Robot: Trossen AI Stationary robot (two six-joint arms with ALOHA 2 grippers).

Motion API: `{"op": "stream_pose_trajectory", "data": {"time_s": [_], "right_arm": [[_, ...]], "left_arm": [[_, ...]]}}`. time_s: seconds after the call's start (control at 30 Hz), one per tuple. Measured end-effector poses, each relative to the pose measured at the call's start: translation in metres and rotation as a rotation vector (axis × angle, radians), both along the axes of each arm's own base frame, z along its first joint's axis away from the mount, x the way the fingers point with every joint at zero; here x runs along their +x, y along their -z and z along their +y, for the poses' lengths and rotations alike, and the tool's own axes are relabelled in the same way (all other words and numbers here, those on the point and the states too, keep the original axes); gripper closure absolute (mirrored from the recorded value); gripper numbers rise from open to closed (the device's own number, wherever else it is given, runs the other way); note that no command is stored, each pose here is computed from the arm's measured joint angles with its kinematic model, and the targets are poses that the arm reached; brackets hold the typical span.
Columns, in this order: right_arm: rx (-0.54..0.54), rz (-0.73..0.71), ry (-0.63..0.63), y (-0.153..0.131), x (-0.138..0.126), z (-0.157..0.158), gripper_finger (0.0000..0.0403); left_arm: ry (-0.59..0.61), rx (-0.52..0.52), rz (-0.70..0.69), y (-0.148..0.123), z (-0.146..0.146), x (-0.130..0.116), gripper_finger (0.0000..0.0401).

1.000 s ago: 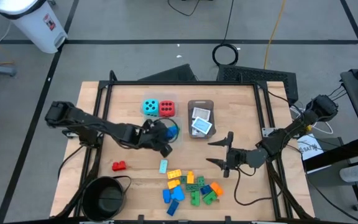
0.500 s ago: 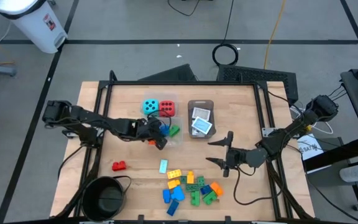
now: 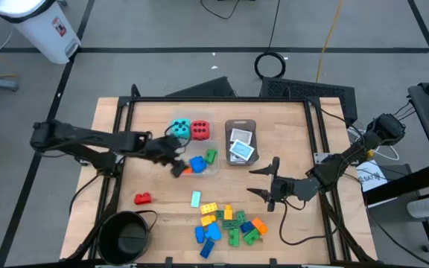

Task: Pick & Place Toys
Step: Adjust the black bucket on the table

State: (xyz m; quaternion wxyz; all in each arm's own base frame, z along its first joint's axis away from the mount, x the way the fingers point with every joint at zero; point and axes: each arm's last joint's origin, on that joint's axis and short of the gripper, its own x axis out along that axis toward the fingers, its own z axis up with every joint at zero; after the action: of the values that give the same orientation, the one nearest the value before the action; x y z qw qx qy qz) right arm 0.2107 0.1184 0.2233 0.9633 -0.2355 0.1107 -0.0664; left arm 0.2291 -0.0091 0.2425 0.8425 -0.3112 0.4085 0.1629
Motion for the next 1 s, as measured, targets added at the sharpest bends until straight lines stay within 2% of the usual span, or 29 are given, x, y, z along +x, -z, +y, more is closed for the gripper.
{"op": "stream_pose_trajectory", "data": {"time_s": [0.17,0.33,0.4,0.6,0.7,0.83,1.0], "right_arm": [[-0.002,0.003,0.0,0.0,0.0,0.0,0.0138],[0.015,-0.001,0.003,0.0,0.0,0.0,0.0138],[0.016,-0.001,0.004,0.0,0.0,0.0,0.0139],[0.021,-0.007,0.003,0.0,0.0,0.0,0.014],[0.021,-0.007,0.003,0.0,0.0,0.0,0.014],[0.021,-0.007,0.004,0.0,0.0,0.0,0.014],[0.021,-0.007,0.004,0.0,0.0,0.0,0.014]], "left_arm": [[0.134,-0.111,0.158,0.002,-0.034,-0.029,0.007],[0.147,-0.202,0.314,0.016,-0.069,-0.05,0.0091],[0.146,-0.204,0.375,0.023,-0.08,-0.055,0.01],[0.089,-0.163,0.563,0.04,-0.101,-0.069,0.0136],[0.106,-0.111,0.634,0.048,-0.108,-0.072,0.0151],[0.176,-0.048,0.656,0.057,-0.116,-0.071,0.0163],[0.198,0.059,0.657,0.066,-0.118,-0.068,0.0161]]}}
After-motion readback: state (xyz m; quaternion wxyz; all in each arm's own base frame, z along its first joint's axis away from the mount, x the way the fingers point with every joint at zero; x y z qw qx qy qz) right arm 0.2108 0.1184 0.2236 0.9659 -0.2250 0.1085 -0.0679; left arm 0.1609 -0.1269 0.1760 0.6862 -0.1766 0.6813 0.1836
